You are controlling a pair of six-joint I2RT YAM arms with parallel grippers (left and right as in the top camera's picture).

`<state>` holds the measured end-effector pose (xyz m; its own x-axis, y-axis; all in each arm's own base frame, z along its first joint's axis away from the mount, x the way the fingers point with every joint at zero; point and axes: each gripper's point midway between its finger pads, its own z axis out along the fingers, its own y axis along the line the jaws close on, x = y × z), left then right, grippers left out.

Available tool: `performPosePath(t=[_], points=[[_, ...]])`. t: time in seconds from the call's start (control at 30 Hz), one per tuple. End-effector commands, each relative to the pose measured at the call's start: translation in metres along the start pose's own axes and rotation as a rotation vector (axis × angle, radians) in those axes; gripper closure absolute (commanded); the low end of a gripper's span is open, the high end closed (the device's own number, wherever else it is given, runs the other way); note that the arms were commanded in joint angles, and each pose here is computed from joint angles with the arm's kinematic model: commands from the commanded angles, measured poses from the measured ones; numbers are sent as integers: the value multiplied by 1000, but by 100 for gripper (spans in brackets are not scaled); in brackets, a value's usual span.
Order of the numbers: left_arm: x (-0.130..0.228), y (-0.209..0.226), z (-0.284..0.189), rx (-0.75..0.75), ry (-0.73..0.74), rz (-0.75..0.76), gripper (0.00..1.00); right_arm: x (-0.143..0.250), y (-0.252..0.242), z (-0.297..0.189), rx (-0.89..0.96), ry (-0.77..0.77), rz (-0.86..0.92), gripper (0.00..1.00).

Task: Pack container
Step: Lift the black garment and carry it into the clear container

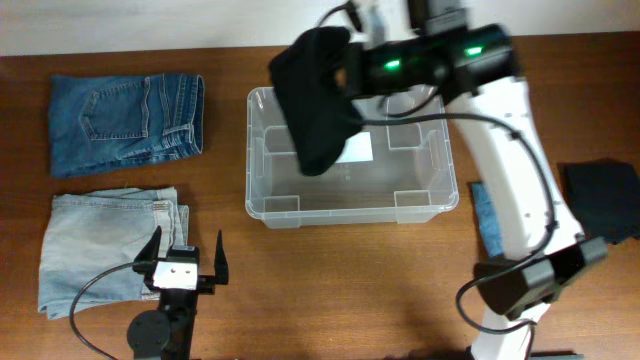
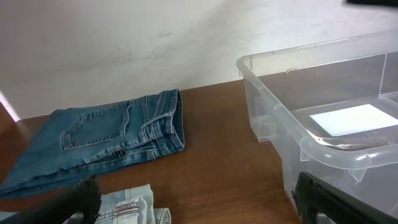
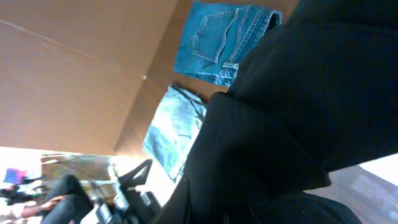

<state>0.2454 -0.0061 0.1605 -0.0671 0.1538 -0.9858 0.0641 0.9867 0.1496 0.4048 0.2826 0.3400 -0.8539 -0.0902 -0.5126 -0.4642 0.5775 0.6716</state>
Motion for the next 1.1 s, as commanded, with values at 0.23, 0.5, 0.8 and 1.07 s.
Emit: performPosePath(t=[0.23, 0.5, 0.8, 1.07], points=[[2, 1, 0, -8, 0, 13, 1, 16, -16, 69, 211, 12, 122, 96], [2, 1, 0, -9, 0, 13, 1, 19, -46, 79, 326, -18, 233, 96], [2, 1, 0, -8, 0, 13, 1, 41, -69, 110, 299, 26, 310, 96], [2, 1, 0, -9, 0, 13, 0, 51, -74, 137, 198, 46, 304, 96]])
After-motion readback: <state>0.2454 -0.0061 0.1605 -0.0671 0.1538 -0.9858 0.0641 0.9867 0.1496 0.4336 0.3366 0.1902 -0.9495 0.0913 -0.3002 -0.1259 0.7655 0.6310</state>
